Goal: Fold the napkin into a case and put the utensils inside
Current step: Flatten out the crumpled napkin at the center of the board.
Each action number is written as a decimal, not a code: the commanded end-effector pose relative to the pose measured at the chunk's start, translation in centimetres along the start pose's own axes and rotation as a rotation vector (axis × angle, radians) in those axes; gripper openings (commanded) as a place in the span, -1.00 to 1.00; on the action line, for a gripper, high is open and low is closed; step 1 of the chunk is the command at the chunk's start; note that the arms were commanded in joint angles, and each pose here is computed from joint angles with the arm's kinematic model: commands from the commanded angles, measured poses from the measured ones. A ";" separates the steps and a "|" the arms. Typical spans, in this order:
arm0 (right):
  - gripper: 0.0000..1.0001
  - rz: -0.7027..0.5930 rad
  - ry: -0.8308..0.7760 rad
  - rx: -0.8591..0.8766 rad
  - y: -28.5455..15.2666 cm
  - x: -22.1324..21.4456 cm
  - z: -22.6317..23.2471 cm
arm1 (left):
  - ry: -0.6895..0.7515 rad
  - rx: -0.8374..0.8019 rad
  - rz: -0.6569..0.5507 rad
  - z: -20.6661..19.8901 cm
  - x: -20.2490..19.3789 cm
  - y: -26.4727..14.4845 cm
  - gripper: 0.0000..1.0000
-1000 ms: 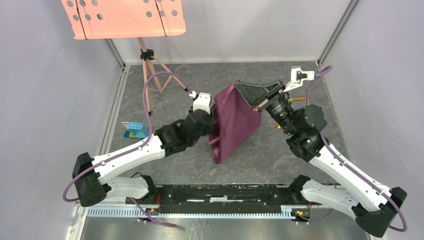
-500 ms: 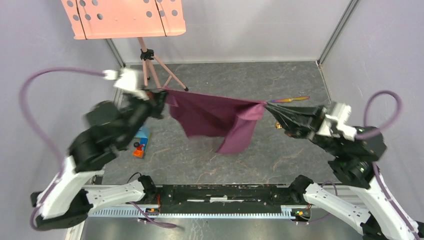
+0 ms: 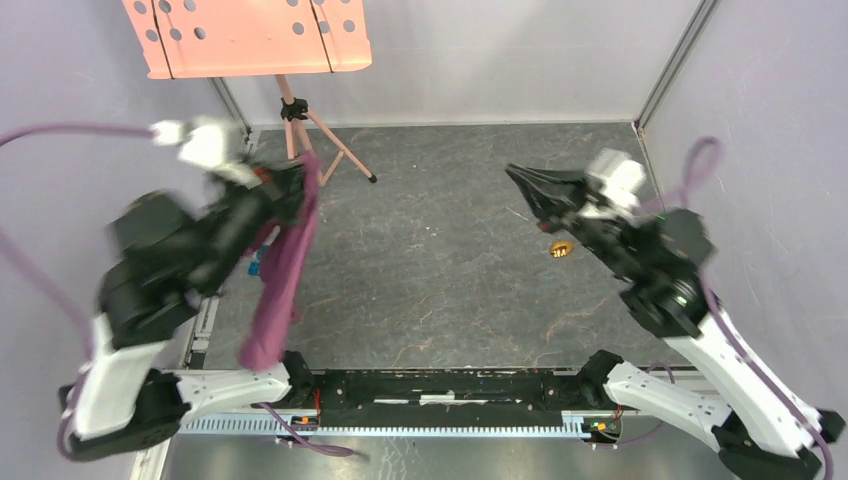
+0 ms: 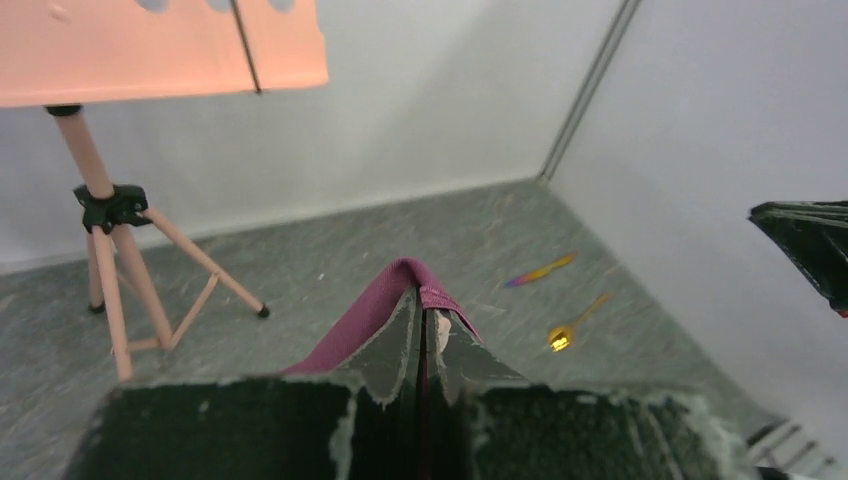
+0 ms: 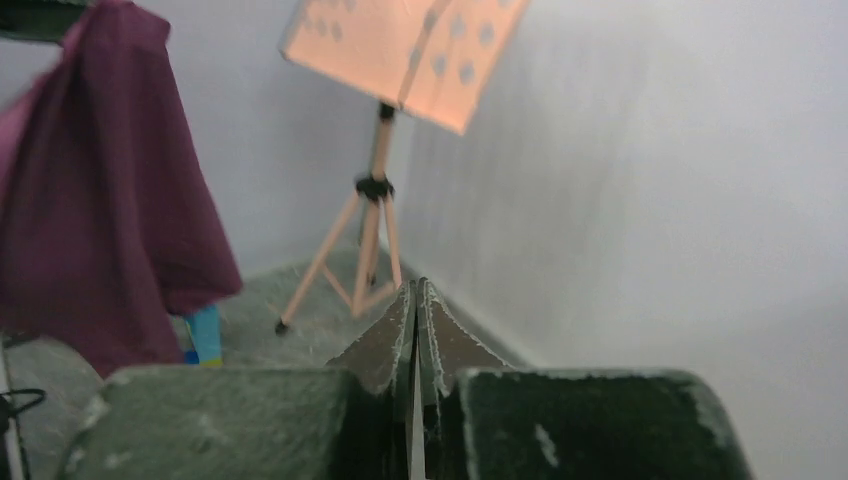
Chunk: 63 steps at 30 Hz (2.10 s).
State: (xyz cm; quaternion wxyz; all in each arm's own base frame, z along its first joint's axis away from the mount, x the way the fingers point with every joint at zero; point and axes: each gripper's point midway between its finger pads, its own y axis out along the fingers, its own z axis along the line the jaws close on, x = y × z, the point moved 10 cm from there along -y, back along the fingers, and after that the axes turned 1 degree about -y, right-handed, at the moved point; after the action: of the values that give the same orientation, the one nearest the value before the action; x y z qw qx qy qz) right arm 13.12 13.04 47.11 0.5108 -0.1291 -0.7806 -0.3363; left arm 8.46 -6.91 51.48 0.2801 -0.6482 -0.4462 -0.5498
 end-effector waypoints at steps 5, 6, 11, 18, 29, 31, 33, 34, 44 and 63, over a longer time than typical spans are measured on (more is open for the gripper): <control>-0.31 0.423 0.248 -0.050 3.5 -15.6 2.8 | 0.214 0.200 0.403 -4.3 -10.8 14.2 -0.96; -0.10 0.430 0.287 -0.037 2.9 -16.8 3.4 | 0.195 0.211 0.423 -4.4 -11.6 15.1 -0.96; 0.56 0.511 0.450 -0.143 -1.6 -22.8 5.4 | 0.131 0.258 0.505 -4.5 -14.7 17.6 -0.95; 0.97 0.600 0.547 -0.186 -6.2 -27.6 7.2 | 0.063 0.286 0.647 -3.2 -19.7 20.1 -0.96; 0.42 0.552 0.691 -0.204 -5.2 -29.8 7.9 | -0.035 0.212 0.710 -3.0 -20.6 21.0 -0.96; 0.37 0.560 0.680 -0.211 -5.5 -30.6 7.7 | -0.049 0.196 0.707 -3.1 -20.6 20.9 -0.95; 0.25 0.560 0.679 -0.201 -5.8 -31.2 7.4 | -0.055 0.191 0.699 -3.1 -20.4 20.7 -0.95; 0.18 0.555 0.678 -0.187 -5.7 -31.4 7.2 | -0.057 0.189 0.696 -3.1 -20.2 20.6 -0.95; 0.45 0.550 0.488 -0.118 -4.5 -33.1 5.8 | -0.046 0.138 0.677 -3.3 -17.6 19.4 -0.95; 0.27 0.502 0.524 -0.045 -1.8 -36.0 6.3 | -0.071 0.102 0.609 -3.3 -14.9 18.0 -0.95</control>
State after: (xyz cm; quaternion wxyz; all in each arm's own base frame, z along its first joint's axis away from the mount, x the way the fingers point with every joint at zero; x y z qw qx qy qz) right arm 22.52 19.36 11.13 0.7726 -0.2844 -0.5253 -0.2150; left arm 23.61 -22.68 37.18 0.4872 -0.7522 -0.2364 -0.3753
